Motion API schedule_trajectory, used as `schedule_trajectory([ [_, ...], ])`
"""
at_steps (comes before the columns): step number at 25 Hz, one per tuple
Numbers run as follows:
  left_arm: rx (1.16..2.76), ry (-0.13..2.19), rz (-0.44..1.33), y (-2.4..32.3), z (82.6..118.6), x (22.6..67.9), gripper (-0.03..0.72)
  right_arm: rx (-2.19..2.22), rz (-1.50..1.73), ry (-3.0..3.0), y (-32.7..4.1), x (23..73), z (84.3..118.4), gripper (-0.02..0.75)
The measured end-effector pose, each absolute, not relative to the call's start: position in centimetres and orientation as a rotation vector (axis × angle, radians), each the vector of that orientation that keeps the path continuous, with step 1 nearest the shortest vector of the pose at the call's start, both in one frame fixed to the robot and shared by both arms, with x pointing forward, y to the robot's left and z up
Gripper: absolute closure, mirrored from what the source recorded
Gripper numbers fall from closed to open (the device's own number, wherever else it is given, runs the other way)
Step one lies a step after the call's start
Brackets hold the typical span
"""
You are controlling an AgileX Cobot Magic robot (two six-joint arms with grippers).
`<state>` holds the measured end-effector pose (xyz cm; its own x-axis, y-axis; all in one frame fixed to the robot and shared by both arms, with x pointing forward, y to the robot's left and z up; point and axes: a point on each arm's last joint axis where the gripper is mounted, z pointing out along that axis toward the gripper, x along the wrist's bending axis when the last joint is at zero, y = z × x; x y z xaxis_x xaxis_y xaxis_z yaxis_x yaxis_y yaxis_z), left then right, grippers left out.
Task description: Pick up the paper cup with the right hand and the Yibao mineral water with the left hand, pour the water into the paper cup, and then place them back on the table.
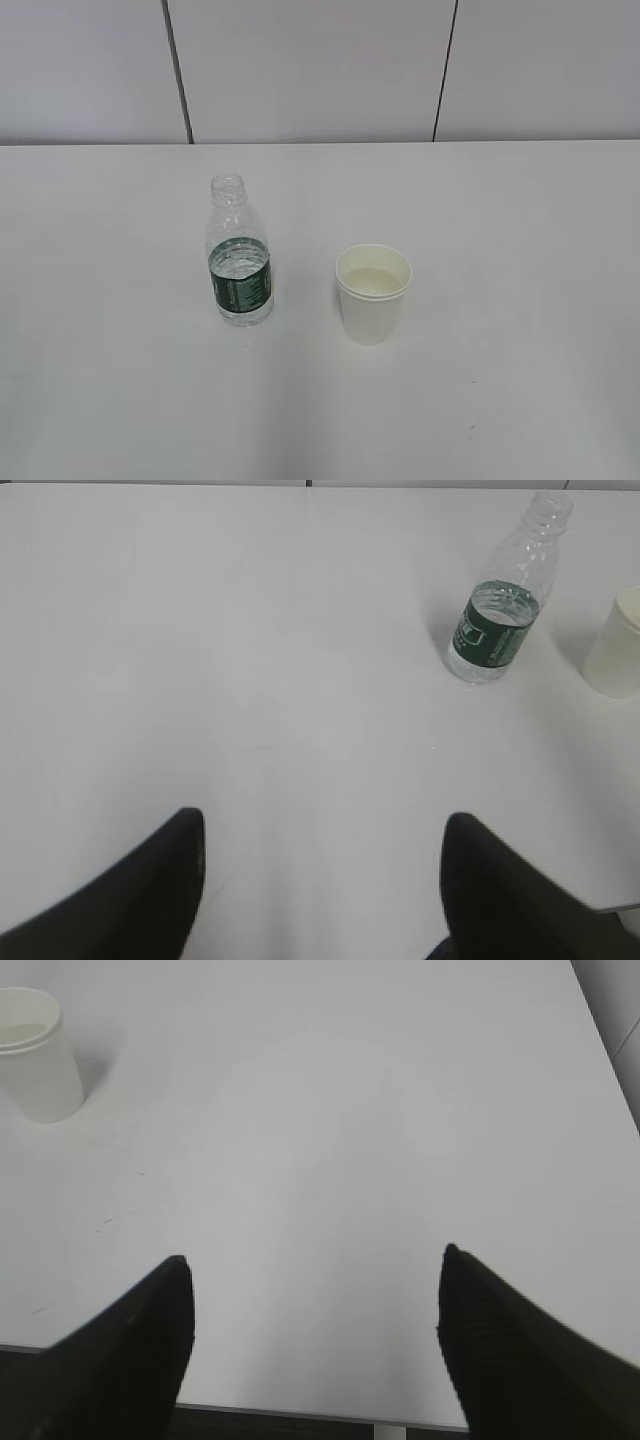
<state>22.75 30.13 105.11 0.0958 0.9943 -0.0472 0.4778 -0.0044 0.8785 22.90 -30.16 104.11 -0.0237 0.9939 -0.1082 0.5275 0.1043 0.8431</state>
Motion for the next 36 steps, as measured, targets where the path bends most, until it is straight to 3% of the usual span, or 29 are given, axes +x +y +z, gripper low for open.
schedule_trajectory([
  [36,1.593,1.488,0.835,30.13,105.11,22.75,0.23,1.517,0.804,1.648,-30.16,22.9,104.11,0.145],
])
